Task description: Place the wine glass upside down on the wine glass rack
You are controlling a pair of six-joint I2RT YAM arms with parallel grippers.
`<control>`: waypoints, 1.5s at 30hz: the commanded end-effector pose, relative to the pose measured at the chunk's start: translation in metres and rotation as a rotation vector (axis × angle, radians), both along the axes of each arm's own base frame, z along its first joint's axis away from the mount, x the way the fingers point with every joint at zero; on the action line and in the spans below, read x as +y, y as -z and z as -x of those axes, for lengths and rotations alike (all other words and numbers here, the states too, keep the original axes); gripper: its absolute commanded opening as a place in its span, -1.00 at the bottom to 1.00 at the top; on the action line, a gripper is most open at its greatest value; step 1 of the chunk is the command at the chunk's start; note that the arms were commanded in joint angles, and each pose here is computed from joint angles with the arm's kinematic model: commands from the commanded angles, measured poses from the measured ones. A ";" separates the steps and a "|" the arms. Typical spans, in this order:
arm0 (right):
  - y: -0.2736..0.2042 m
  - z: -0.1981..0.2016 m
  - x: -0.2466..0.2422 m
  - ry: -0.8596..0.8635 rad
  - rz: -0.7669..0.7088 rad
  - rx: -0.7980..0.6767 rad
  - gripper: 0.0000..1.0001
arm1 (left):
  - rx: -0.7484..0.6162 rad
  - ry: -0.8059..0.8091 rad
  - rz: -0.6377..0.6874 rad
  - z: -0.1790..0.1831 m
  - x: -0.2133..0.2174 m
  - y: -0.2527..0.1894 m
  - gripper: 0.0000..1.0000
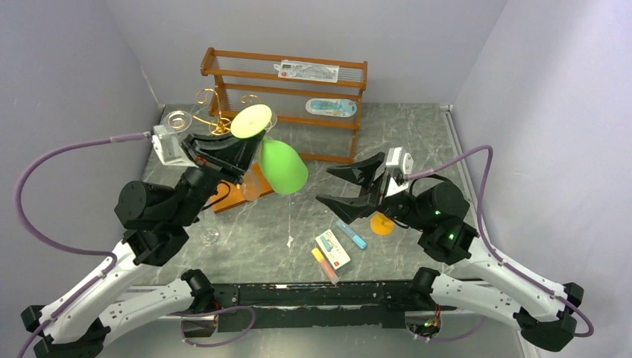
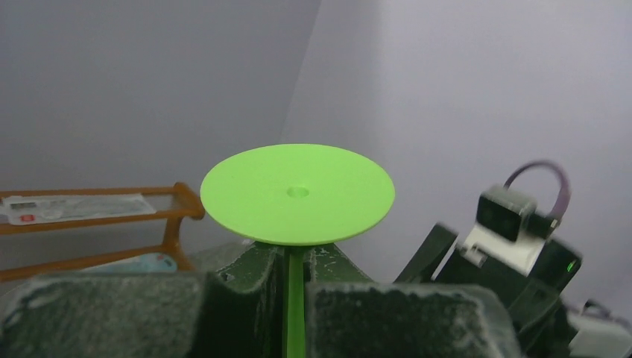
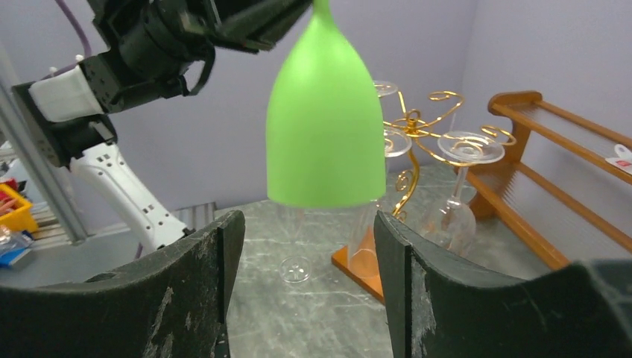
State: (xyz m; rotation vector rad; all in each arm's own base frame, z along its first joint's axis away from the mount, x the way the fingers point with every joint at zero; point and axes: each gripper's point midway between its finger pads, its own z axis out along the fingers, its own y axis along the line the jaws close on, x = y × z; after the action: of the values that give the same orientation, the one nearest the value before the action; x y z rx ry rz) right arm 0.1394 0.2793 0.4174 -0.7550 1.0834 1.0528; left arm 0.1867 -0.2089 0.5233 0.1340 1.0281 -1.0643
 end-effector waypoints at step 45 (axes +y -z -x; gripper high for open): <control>-0.009 -0.037 0.085 -0.132 -0.201 0.978 -0.54 | -0.266 -0.013 -0.545 0.017 -0.014 0.107 -0.90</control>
State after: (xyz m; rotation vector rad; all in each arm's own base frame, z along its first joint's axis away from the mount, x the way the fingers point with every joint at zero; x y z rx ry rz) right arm 0.1875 0.3666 0.4216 -0.0843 1.7247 1.6298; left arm 0.1698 -0.2261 0.4025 0.7151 1.1066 -0.7175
